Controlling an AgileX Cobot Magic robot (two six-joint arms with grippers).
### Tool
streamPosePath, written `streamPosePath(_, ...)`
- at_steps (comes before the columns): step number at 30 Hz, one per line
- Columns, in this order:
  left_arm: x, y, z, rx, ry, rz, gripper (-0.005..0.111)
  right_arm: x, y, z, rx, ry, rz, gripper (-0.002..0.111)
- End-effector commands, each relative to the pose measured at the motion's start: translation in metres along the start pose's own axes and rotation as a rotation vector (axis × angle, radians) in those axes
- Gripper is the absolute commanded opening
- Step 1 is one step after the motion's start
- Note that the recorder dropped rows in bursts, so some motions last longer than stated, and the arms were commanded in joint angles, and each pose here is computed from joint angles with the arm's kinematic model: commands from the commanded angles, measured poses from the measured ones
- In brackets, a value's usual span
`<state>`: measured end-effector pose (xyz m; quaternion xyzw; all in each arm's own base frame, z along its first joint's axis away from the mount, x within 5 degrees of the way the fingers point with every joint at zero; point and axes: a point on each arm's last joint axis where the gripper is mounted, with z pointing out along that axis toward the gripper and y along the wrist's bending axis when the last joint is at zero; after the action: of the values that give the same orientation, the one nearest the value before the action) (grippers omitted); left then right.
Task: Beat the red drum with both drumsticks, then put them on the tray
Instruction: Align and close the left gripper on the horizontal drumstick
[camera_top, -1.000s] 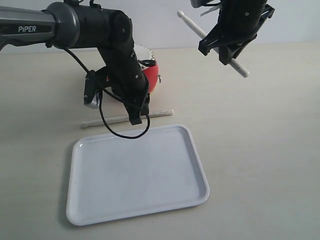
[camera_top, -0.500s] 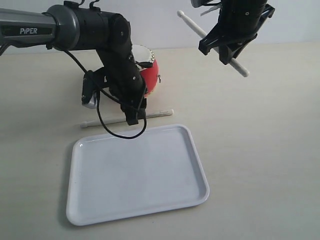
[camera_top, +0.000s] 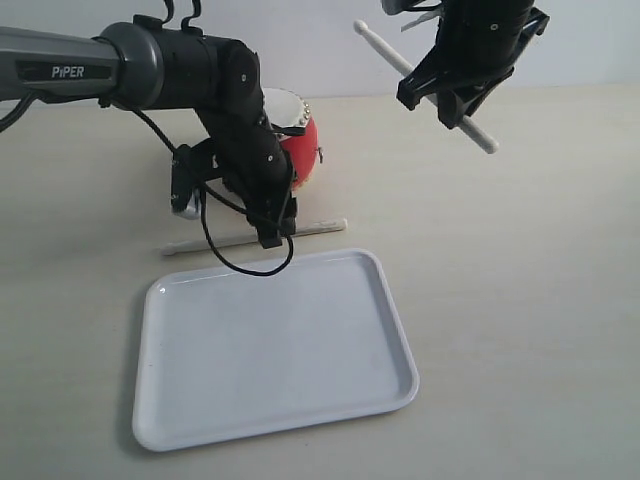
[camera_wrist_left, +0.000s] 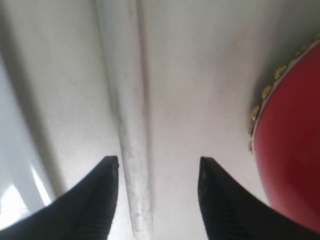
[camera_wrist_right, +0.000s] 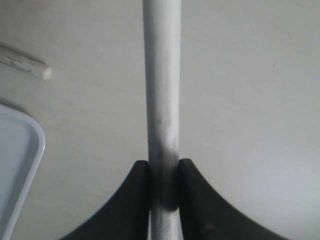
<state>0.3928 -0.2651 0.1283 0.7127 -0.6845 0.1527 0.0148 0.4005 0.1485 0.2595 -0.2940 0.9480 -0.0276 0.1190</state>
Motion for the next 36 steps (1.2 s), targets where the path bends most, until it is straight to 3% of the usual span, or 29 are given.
streamPosePath(1,-0.003,0.003,0.01,-0.034,-0.015,-0.018,0.048,-0.001,-0.004,-0.003,0.017,-0.021,-0.005,0.0)
streamPosePath(20,-0.008,0.014,0.011,-0.136,-0.09,0.009,0.048,-0.001,-0.004,-0.003,0.016,-0.022,-0.006,0.0)
streamPosePath(24,-0.006,0.013,0.007,-0.122,-0.077,0.082,0.048,-0.002,-0.004,-0.003,0.017,-0.03,-0.004,0.0)
streamPosePath(36,-0.006,0.007,-0.018,-0.072,-0.11,0.134,0.048,-0.002,-0.004,-0.003,0.017,-0.03,-0.002,0.0)
